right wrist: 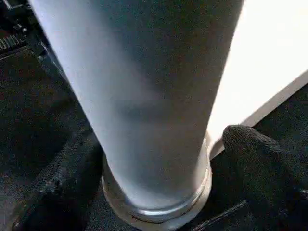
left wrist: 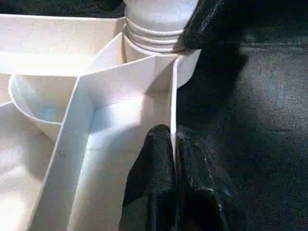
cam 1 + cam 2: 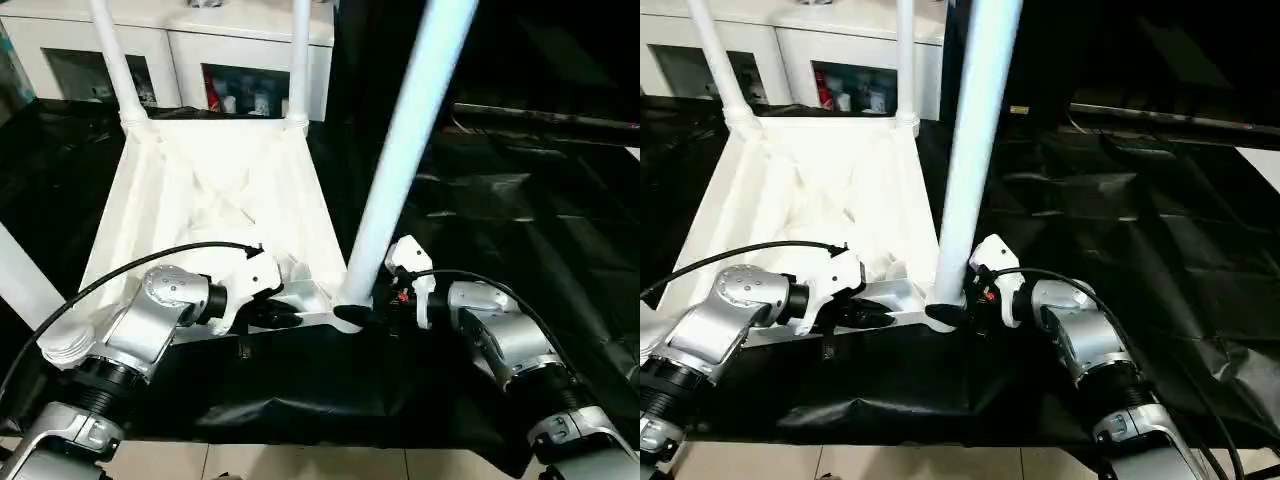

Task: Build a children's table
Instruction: Rotate leg to tighten

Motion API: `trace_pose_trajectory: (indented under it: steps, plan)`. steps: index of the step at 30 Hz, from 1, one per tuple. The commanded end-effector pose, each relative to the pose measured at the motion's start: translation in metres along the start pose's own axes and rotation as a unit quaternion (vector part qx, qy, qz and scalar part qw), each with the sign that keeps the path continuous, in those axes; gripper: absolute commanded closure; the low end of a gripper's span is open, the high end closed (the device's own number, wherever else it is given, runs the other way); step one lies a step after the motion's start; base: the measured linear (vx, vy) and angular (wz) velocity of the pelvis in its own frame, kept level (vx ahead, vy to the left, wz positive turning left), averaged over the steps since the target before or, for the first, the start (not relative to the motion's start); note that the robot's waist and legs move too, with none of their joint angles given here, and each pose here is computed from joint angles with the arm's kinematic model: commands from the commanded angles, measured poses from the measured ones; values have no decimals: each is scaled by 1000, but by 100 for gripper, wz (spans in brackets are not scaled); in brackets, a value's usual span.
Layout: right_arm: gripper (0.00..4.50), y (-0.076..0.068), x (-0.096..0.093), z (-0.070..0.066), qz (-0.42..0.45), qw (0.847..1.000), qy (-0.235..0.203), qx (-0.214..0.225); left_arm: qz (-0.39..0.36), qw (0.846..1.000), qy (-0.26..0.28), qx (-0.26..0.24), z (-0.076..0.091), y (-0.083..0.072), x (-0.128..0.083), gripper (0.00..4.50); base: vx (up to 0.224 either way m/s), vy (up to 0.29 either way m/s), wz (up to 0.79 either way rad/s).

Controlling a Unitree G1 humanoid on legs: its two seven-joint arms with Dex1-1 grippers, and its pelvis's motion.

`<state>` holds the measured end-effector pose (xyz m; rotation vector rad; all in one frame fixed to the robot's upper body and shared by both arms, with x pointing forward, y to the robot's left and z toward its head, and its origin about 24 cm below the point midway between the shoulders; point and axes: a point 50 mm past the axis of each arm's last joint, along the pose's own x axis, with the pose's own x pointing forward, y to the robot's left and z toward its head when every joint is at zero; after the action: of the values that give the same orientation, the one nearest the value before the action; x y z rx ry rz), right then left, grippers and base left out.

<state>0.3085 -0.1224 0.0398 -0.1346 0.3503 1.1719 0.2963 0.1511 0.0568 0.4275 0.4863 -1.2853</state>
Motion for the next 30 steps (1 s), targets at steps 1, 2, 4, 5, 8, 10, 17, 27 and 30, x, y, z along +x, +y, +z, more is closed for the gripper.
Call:
trace_pose_trajectory:
  steps: [1,2,4,5,8,10,17,27,30]
  plan:
    - [85,0,-1,1,9,1000,13,-13,-28,999,-22,-9,2,-8,6,450,0,0,0]
    - [96,0,-1,1,9,1000,14,-13,-28,999,-22,-9,2,-8,6,450,0,0,0]
    - [121,0,0,1,10,1000,15,-14,-27,999,-21,-10,1,-8,6,450,0,0,0]
    - [121,0,0,1,10,1000,15,-14,-26,999,-21,-10,1,-7,5,450,0,0,0]
    - [148,-1,0,1,5,1000,11,-11,-24,999,-21,-10,1,-7,5,450,0,0,0]
    - [166,-1,0,0,3,1000,8,-9,-22,999,-21,-10,1,-7,5,450,0,0,0]
    - [177,-7,10,-1,-89,993,-46,58,33,998,-42,-28,6,2,15,450,0,0,0]
    - [178,-2,57,-16,-305,946,-6,110,156,986,-21,-63,30,15,77,450,0,0,0]
    - [178,-4,61,-11,-307,946,-10,101,156,987,-1,-40,29,15,81,450,0,0,0]
